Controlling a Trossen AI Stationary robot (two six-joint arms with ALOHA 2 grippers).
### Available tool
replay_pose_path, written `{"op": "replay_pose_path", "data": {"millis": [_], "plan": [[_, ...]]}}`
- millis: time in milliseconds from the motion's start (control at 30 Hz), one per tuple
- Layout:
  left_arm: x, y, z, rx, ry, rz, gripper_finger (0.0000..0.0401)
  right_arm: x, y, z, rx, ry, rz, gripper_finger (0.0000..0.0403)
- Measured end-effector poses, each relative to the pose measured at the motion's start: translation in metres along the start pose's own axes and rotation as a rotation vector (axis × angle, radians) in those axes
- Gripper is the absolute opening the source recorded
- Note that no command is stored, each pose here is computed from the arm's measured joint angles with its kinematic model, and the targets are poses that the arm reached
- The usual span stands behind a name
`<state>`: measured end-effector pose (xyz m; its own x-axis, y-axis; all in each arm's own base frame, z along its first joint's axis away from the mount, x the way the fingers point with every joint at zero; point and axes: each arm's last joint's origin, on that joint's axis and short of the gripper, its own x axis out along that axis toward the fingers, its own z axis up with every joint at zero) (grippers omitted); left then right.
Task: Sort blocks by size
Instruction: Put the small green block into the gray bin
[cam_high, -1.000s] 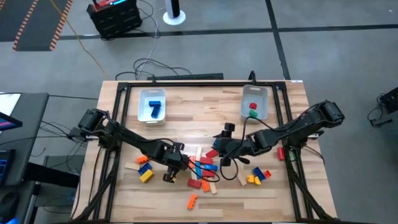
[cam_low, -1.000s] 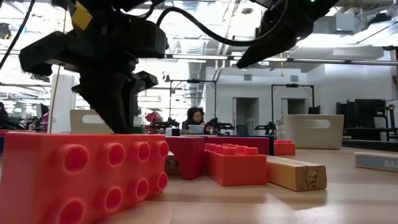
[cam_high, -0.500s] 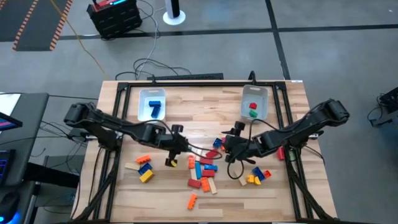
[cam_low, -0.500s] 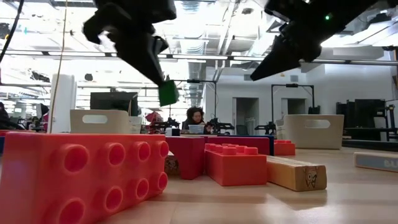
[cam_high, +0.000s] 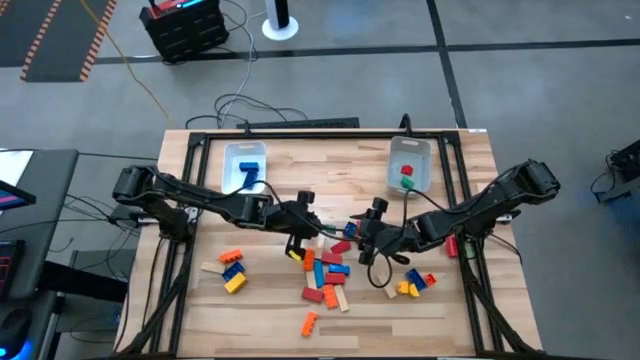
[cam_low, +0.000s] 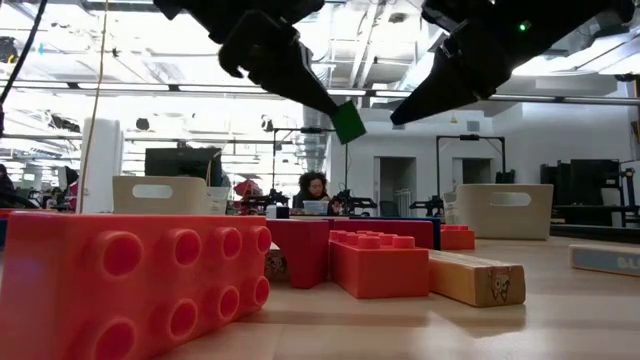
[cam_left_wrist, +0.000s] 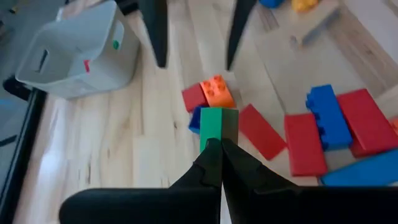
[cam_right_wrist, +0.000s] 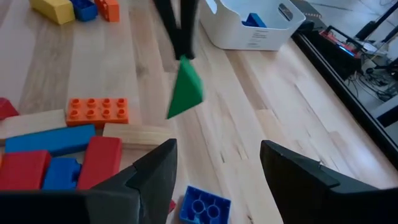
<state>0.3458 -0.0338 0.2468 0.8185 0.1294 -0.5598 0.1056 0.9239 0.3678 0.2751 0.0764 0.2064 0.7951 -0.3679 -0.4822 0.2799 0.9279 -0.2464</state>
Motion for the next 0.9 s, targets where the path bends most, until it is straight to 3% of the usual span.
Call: {"op": "replay_pose_path", "data": {"millis": [900], "plan": [[0.010,0.007,0.011,-0.003,-0.156,0.032,0.0000,-0.001,0.002,0.014,0.014,-0.122,0.021,0.0277]]}}
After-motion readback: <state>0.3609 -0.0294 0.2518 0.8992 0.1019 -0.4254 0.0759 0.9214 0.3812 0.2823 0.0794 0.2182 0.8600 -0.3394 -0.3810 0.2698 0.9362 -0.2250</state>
